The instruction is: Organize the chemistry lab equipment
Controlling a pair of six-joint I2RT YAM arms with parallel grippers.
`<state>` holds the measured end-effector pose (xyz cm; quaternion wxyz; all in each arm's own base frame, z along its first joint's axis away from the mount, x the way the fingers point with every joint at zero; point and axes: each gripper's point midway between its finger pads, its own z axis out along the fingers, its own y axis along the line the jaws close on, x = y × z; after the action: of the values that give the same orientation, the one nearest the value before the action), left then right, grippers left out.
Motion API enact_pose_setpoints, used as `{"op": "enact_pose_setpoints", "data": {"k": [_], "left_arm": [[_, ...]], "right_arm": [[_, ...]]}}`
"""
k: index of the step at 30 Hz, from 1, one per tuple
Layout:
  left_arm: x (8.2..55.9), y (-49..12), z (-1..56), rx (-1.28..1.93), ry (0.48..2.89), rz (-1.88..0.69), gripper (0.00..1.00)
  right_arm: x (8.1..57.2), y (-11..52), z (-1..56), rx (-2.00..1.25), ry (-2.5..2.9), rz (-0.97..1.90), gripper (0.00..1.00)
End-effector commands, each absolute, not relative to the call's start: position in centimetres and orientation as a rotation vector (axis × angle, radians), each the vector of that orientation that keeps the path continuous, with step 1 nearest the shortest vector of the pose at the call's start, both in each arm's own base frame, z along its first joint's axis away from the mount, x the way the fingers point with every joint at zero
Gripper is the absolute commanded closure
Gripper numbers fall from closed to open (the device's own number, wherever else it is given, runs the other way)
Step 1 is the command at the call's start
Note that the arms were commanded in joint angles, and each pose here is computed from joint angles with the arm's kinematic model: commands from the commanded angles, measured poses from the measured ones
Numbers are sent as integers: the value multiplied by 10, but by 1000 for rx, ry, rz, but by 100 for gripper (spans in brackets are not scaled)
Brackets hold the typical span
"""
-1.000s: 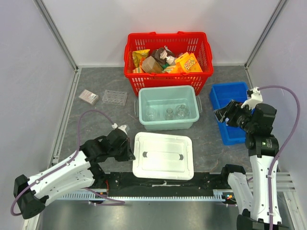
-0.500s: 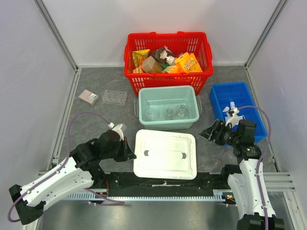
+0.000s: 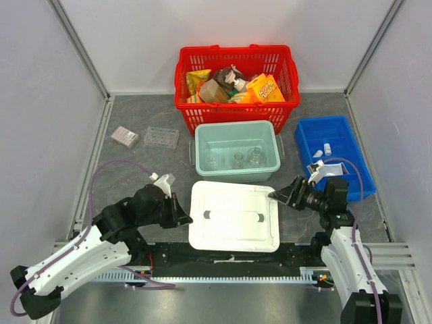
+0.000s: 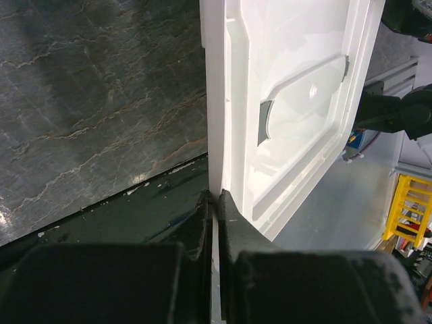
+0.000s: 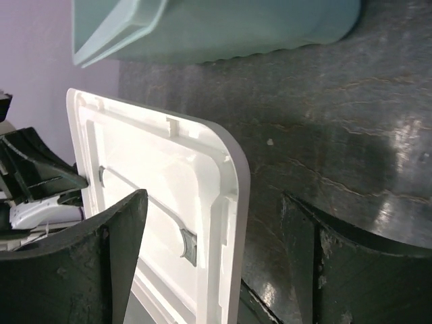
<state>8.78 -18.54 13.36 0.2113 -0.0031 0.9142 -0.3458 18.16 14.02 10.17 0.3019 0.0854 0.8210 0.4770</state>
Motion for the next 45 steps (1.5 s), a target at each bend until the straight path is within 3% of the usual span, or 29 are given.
{"op": "enact_pose_setpoints", "data": {"k": [1, 8, 10, 12, 14, 16, 18, 20, 24, 25, 30, 35, 45], "left_arm": [[95, -202, 178, -36, 2403, -1133, 98], [94, -201, 189, -38, 2357, -1167, 98], [94, -201, 191, -35, 2343, -1173, 98], [96, -200, 192, -37, 2336, -1171, 98], [97, -201, 194, -32, 2332, -1168, 98], [98, -199, 196, -52, 2344, -1148, 98], [100, -197, 198, -72, 2353, -1123, 98], [105, -192, 206, -85, 2343, -1080, 86], [115, -179, 223, -51, 2332, -934, 48], [118, -174, 225, -48, 2343, -883, 44], [136, -164, 264, -77, 2299, -760, 34], [147, -164, 315, -97, 2189, -790, 27], [147, -185, 369, -57, 2113, -955, 23]], "right_arm": [[184, 157, 131, 107, 2030, 1383, 15], [179, 164, 130, 55, 2042, 1413, 14], [178, 167, 141, 32, 2000, 1464, 20], [178, 171, 153, 16, 1965, 1518, 34], [178, 172, 164, -25, 1941, 1530, 59], [181, 172, 178, -48, 1915, 1520, 76], [185, 172, 199, -77, 1864, 1501, 88], [192, 171, 230, -139, 1784, 1452, 99], [211, 162, 284, -324, 1651, 1204, 100], [213, 161, 299, -382, 1614, 1151, 100], [229, 149, 360, -559, 1446, 869, 100], [209, 159, 424, -804, 1104, 765, 100], [175, 158, 435, -1293, 614, 160, 100]]}}
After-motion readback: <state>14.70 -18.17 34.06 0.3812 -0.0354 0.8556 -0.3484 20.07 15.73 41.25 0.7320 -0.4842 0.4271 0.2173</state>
